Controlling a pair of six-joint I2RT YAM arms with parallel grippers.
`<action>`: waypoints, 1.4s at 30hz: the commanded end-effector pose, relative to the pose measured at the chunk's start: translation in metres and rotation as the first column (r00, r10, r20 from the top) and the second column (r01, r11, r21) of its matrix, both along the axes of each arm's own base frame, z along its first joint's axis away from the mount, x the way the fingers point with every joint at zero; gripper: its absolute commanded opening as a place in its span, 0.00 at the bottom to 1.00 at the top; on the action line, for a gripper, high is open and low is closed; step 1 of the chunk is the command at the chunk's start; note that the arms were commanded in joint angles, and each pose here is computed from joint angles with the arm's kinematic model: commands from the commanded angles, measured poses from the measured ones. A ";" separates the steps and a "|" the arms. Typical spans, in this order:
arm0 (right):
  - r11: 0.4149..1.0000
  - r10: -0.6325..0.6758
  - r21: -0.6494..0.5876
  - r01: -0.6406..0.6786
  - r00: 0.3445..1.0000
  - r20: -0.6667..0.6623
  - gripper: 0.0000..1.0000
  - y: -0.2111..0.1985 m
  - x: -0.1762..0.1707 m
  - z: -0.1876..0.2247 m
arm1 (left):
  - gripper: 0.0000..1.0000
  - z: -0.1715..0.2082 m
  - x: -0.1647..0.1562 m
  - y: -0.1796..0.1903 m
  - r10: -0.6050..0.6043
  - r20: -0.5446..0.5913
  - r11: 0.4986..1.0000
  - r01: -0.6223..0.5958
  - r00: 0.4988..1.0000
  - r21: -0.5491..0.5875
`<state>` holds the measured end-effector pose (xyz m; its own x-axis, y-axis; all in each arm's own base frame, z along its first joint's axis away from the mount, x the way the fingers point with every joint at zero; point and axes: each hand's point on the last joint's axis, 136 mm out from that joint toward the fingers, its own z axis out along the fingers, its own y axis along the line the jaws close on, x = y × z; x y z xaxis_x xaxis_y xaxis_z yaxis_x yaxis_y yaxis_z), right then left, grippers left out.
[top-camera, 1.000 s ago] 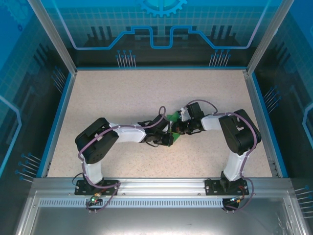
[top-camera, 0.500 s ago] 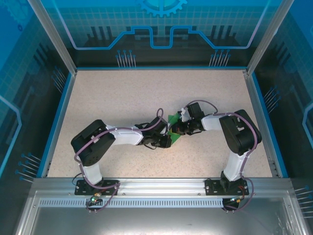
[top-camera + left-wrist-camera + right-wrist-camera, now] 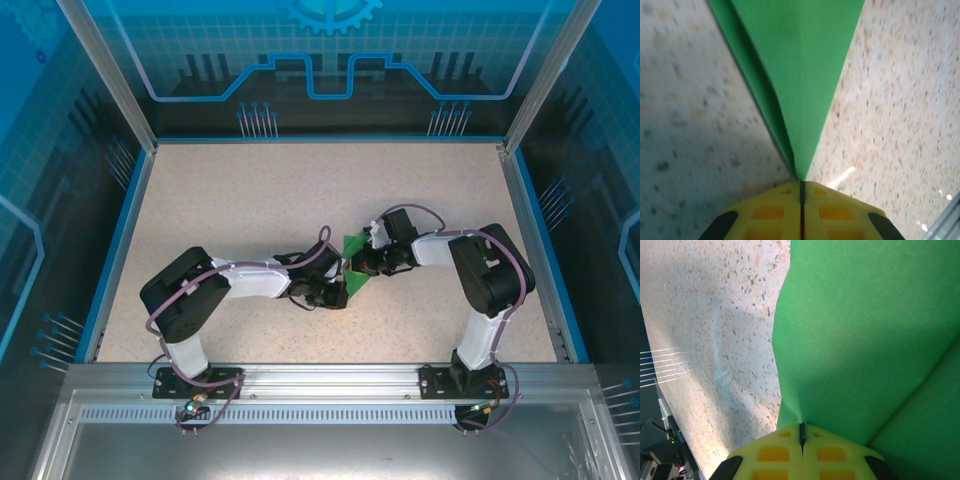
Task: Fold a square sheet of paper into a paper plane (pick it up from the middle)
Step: Fourth fold the wing at the center of the table.
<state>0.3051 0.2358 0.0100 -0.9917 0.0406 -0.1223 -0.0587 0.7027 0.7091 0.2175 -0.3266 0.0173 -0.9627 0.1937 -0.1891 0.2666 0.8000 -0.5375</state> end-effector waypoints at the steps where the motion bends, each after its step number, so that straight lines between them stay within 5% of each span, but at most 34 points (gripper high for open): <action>1: 0.988 -0.059 -0.147 0.050 0.997 -0.057 0.04 -0.031 -0.008 -0.030 | 0.08 0.011 -0.018 0.000 -0.038 -0.058 0.999 0.038 0.998 -0.009; 17: 0.993 -0.058 -0.109 0.053 0.997 -0.042 0.04 -0.026 -0.008 -0.021 | 0.09 0.036 0.059 -0.013 0.135 0.107 0.986 -0.123 0.985 -0.116; 24: 0.995 -0.062 -0.086 0.058 0.997 -0.042 0.04 -0.023 -0.006 -0.018 | 0.09 0.029 0.060 -0.022 0.116 0.096 0.984 -0.102 0.989 -0.144; 42: 0.995 -0.073 -0.064 0.073 0.997 0.004 0.08 -0.023 0.004 0.001 | 0.07 -0.024 0.049 0.008 0.093 0.059 0.994 -0.096 0.994 0.056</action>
